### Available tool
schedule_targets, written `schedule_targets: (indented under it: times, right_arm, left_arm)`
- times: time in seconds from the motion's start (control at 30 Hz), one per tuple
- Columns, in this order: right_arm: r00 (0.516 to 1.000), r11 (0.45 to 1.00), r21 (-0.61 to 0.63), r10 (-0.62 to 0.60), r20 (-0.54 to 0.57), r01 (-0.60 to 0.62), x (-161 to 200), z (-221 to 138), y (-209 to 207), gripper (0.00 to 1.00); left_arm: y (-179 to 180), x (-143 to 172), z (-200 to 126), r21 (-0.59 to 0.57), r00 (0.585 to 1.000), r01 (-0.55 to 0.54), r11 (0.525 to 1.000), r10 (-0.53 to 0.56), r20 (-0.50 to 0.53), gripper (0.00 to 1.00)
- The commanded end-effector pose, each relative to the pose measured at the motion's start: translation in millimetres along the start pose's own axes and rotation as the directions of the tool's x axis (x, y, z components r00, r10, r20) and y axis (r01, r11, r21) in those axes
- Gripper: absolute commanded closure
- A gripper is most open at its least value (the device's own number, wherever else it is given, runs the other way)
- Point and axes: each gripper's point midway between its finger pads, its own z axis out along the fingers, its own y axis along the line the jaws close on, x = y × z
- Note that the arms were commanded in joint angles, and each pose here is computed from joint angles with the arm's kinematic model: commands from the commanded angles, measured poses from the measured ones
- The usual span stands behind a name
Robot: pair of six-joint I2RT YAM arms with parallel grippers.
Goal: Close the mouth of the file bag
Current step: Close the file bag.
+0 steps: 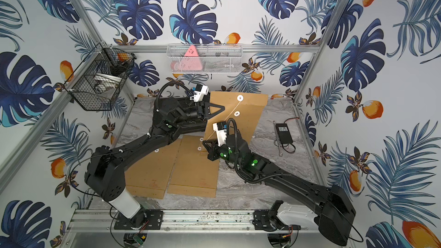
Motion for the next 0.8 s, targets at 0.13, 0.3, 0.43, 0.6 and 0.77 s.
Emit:
schedule_targets:
  times: [0.13, 0.3, 0.43, 0.6, 0.77]
  right_arm:
    - [1.0, 0.998, -0.064, -0.009, 0.001, 0.009, 0.5, 7.4, 17.4, 1.0]
    - [1.0, 1.0, -0.005, -0.001, 0.013, 0.001, 5.1, 5.7, -2.4, 1.0]
    - [1.0, 0.999, 0.033, 0.015, 0.014, -0.015, 4.9, -1.0, -22.3, 1.0]
    - [0.999, 0.997, 0.074, 0.036, 0.02, -0.037, 4.8, -10.6, -46.0, 1.0]
    - [0.998, 0.993, 0.108, 0.052, 0.022, -0.054, 7.2, -15.7, -64.5, 1.0]
  left_arm:
    - [-12.8, -2.1, 1.3, 0.037, 0.999, -0.047, 0.998, 0.047, -0.002, 1.0]
    - [-19.9, -1.5, 0.8, 0.049, 0.999, -0.047, 0.998, 0.047, -0.003, 1.0]
    - [-29.4, -2.6, -0.3, 0.081, 0.999, -0.035, 0.996, 0.035, 0.0, 1.0]
    - [-39.6, -2.8, -1.6, 0.102, 0.999, -0.039, 0.994, 0.039, -0.001, 1.0]
    - [-46.6, -4.0, -3.2, 0.123, 0.999, -0.035, 0.992, 0.035, 0.005, 1.0]
